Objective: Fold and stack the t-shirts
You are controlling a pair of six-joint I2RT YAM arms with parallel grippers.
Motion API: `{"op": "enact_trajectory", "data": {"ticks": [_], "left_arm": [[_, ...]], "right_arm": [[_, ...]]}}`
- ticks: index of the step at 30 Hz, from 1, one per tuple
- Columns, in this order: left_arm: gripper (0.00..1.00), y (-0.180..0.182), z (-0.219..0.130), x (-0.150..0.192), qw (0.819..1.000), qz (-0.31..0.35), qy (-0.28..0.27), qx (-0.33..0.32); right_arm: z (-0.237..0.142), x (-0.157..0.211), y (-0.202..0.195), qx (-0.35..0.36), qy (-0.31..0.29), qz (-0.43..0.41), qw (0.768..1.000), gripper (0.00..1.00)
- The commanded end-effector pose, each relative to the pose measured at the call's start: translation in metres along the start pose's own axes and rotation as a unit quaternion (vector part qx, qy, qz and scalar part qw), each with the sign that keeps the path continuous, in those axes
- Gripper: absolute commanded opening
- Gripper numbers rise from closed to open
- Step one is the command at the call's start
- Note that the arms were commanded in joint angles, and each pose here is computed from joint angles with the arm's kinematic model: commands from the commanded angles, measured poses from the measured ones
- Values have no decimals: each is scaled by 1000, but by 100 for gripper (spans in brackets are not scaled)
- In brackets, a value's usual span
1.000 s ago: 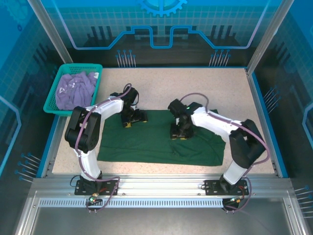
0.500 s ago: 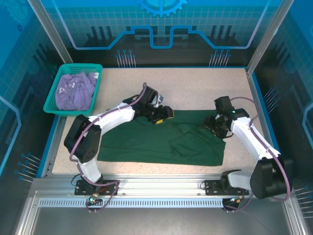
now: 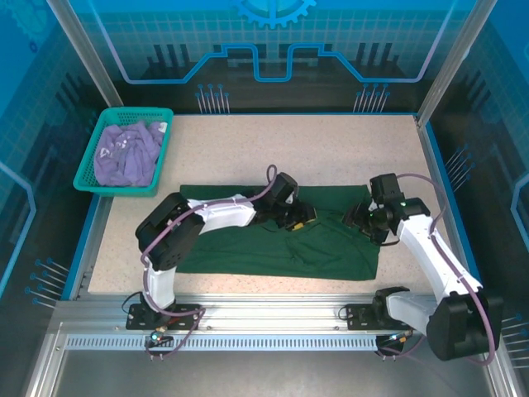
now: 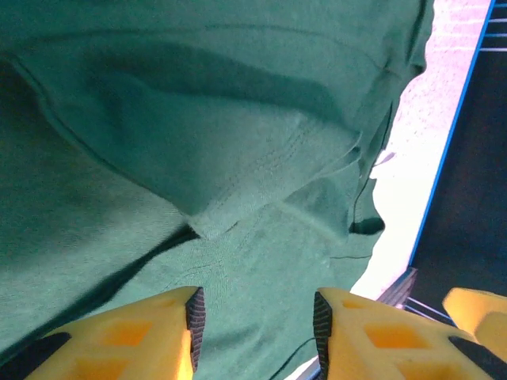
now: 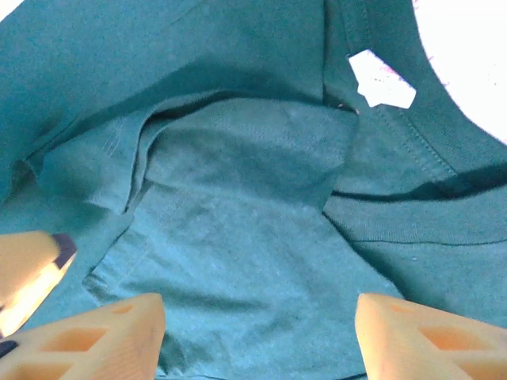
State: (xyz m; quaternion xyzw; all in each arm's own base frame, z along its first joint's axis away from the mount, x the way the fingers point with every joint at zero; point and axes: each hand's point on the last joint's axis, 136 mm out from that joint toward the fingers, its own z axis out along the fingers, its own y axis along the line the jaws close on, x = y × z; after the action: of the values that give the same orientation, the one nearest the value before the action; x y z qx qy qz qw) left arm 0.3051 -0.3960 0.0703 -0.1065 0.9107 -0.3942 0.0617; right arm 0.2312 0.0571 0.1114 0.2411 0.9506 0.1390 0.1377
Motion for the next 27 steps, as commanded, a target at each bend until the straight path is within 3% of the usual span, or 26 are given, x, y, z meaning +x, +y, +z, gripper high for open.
{"op": "enact_trajectory", "data": {"ticks": [1,13,23,27], "left_arm": [[43,13,14,-15,998,-20,-47,-24],[47,13,32,-14,997,-19,-56,-50],[36,13,39,-15,997,-34,-54,-46],[21,11,41,-16,997,-33,-53,-44]], "right_arm": [[-6,7,0,-6,-2,-28,1000,66],[-5,8,5,-19,-3,-53,998,67],[-1,11,5,-23,6,-59,998,67],[0,9,6,-22,4,-61,998,67]]}}
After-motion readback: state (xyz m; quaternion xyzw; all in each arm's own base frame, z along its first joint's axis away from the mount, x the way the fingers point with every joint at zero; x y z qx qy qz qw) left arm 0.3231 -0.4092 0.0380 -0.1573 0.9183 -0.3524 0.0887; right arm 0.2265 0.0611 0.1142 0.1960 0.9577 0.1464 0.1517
